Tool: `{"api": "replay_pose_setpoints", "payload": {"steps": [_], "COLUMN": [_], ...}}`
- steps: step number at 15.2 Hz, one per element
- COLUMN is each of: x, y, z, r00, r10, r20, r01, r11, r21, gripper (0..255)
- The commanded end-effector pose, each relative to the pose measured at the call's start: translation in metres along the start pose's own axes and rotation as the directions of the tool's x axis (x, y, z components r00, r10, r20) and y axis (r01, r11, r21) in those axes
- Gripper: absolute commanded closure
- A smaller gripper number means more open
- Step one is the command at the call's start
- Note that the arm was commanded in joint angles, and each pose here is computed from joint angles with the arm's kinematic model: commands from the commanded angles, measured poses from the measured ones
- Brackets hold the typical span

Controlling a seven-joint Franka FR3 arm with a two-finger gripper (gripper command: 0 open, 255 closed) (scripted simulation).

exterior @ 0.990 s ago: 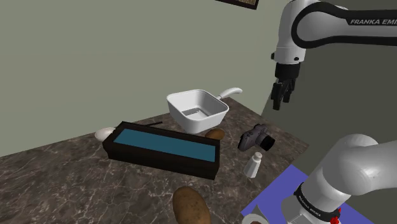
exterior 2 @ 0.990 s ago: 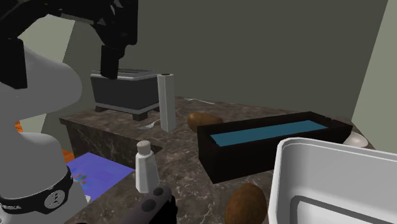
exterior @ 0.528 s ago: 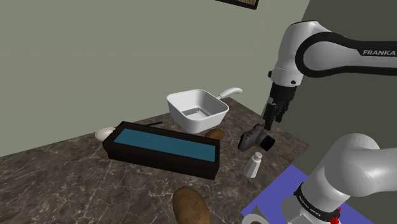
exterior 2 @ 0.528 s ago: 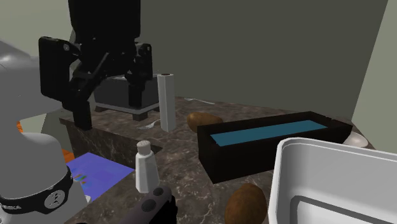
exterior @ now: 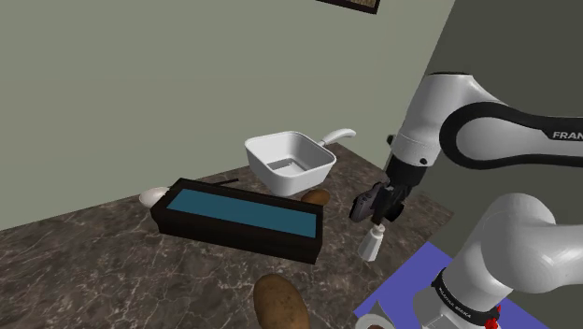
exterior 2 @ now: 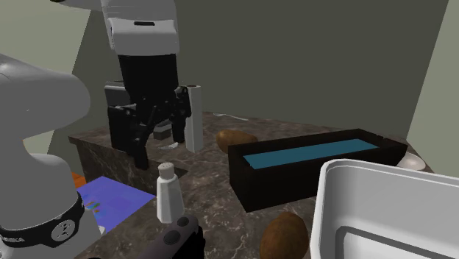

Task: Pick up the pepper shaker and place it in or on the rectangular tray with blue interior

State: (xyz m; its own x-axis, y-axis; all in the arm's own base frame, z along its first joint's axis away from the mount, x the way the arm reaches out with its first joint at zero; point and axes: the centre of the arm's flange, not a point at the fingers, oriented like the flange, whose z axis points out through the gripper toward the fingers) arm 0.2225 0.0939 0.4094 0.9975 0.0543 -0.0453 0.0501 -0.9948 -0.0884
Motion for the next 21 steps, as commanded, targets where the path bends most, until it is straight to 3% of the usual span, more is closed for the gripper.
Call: {"api": "replay_pose_setpoints", "payload": {"steps": [1,7,14,15,21], "x": [0.0,0.0,0.0,0.0,0.0], "y": [-0.002,-0.002,-0.002,-0.002,-0.002], "z": [0.013,0.043,0.043,0.043,0.043], "r00": [1.0,1.0,1.0,1.0,1.0], "r10": [0.003,0.003,0.003,0.003,0.003], "r20": [-0.007,-0.007,-0.007,-0.007,-0.007], "r01": [-0.002,-0.002,-0.002,-0.002,-0.002], "r11": [1.0,1.0,1.0,1.0,1.0], "r21": [0.006,0.006,0.006,0.006,0.006], "gripper": [0,0,0,255,255]}}
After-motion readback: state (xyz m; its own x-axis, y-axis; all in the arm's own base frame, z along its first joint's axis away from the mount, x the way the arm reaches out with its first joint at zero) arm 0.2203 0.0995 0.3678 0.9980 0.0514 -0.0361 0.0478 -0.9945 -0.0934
